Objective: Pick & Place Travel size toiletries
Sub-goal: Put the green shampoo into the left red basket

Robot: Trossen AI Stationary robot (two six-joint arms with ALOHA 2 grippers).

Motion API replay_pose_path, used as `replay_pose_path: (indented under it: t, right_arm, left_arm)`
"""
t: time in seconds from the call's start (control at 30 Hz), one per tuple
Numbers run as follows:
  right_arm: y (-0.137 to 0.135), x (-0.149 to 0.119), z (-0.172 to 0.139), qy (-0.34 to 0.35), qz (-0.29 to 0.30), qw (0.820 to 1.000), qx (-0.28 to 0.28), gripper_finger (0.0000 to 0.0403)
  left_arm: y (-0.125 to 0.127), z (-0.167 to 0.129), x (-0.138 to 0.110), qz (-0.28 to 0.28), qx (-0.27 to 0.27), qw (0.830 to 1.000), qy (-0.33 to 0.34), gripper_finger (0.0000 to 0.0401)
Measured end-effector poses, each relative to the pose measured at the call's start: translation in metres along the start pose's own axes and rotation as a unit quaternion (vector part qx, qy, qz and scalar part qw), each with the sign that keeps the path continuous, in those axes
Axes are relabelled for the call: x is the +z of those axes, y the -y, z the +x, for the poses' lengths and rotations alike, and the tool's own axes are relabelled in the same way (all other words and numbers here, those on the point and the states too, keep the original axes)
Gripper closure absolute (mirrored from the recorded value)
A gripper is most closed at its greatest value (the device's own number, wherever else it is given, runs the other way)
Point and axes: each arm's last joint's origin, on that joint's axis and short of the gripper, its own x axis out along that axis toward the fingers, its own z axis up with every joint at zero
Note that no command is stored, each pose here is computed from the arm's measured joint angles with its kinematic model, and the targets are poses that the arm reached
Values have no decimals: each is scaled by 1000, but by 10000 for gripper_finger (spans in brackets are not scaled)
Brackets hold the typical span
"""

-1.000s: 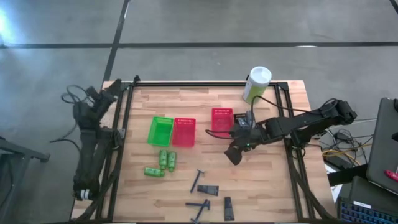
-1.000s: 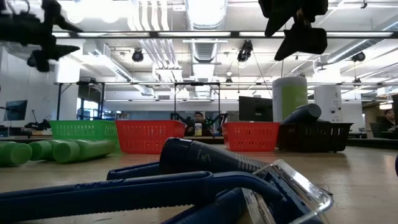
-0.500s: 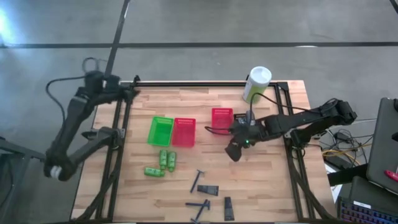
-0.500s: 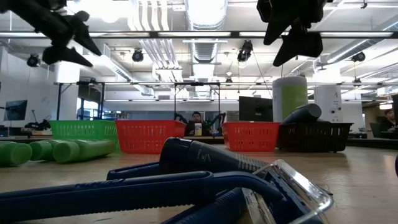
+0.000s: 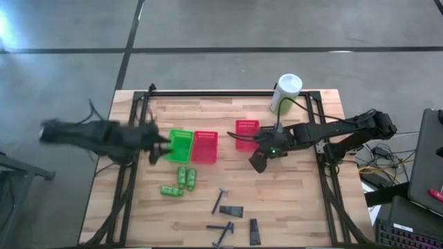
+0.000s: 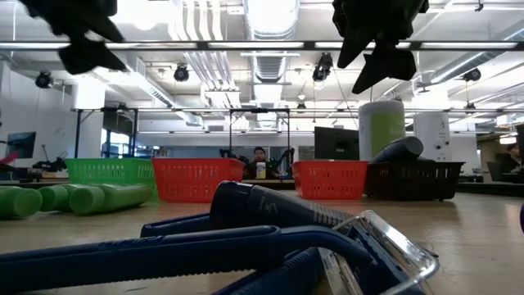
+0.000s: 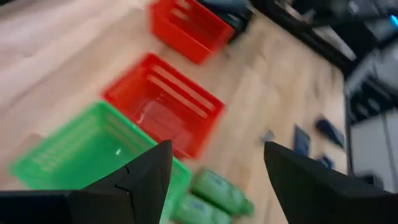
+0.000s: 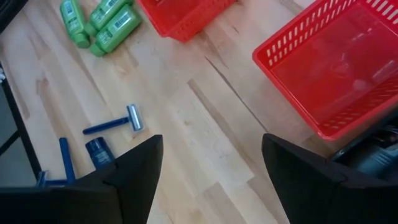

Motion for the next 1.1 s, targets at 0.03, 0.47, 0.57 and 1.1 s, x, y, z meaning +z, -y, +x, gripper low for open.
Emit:
replay_pose_path:
  t: [0.03, 0.47, 0.57, 1.1]
  right_arm:
    - [0, 0, 0, 0, 0, 1000, 0, 138]
    - [4, 1, 0, -5, -11, 1000, -11, 169]
    - [4, 1, 0, -5, -9, 1000, -11, 167]
    - [4, 1, 0, -5, 6, 1000, -11, 145]
  left_arm:
    - [10, -1, -9, 23, -2, 1000, -1, 142]
    - [46, -27, -77, 144, -13, 989, 23, 142]
    - [43, -18, -76, 171, -7, 983, -66, 142]
    - [85, 14, -55, 200, -253, 935, -150, 142]
